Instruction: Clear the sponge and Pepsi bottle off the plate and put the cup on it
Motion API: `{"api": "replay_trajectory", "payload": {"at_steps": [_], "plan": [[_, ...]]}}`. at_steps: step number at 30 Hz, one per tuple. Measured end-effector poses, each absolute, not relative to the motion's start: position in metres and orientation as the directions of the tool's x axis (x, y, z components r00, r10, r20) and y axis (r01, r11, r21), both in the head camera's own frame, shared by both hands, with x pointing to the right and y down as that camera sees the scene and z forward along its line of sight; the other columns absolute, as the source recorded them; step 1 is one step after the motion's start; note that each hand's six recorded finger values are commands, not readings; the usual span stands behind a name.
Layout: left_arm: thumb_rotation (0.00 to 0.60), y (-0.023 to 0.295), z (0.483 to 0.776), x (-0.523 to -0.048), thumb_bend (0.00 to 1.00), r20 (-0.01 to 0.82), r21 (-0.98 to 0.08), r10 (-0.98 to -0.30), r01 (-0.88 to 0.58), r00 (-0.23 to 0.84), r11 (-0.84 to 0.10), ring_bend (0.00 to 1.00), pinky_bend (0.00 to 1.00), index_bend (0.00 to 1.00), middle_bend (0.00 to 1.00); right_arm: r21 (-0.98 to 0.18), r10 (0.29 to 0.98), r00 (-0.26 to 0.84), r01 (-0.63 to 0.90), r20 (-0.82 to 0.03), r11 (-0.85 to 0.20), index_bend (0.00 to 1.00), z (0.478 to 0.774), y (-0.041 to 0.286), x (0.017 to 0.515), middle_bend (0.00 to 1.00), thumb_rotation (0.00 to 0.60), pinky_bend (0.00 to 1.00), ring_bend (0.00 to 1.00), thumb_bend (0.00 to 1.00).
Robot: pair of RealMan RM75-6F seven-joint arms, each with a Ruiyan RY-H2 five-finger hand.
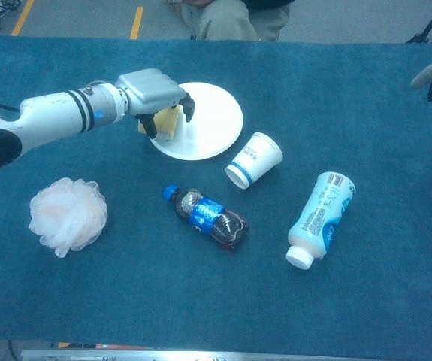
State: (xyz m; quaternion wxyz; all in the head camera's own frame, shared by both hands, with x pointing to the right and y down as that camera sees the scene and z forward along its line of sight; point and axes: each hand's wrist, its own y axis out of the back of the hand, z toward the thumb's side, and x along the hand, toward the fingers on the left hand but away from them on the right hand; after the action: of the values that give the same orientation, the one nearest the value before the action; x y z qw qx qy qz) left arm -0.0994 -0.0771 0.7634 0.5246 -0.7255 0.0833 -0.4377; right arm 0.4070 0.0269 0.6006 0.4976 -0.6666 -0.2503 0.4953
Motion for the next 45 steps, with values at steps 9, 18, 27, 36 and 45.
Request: {"api": "replay_trajectory", "payload": {"at_steps": [9,18,27,36,45], "plan": [[0.600,-0.066,0.752,-0.121,0.30,0.537,-0.838,-0.594,0.298,0.599,-0.458,0.44,0.39,0.41,0.43,-0.912,0.822,0.396,-0.159,-0.410,-0.378,0.28,0.599,0.028,0.403,0.41,0.600,0.48,0.31,0.00],[0.600,-0.052,0.727,-0.163,0.30,0.522,-0.846,-0.630,0.254,0.575,-0.470,0.45,0.41,0.41,0.43,-0.910,0.807,0.420,-0.164,-0.414,-0.381,0.28,0.602,0.028,0.393,0.41,0.600,0.48,0.31,0.00],[0.600,-0.017,0.711,-0.234,0.30,0.583,-0.809,-0.655,0.271,0.481,-0.521,0.45,0.41,0.41,0.43,-0.909,0.798,0.436,-0.162,-0.415,-0.384,0.28,0.604,0.028,0.388,0.41,0.600,0.48,0.31,0.00],[0.600,0.001,0.690,-0.276,0.30,0.585,-0.809,-0.703,0.241,0.404,-0.535,0.39,0.40,0.31,0.35,-0.910,0.794,0.446,-0.160,-0.413,-0.383,0.28,0.604,0.030,0.385,0.41,0.600,0.48,0.31,0.00],[0.493,-0.017,0.674,-0.262,0.24,0.555,-0.826,-0.737,0.147,0.386,-0.545,0.12,0.26,0.00,0.09,-0.913,0.801,0.439,-0.150,-0.406,-0.380,0.28,0.602,0.033,0.389,0.41,0.600,0.48,0.31,0.00]]}}
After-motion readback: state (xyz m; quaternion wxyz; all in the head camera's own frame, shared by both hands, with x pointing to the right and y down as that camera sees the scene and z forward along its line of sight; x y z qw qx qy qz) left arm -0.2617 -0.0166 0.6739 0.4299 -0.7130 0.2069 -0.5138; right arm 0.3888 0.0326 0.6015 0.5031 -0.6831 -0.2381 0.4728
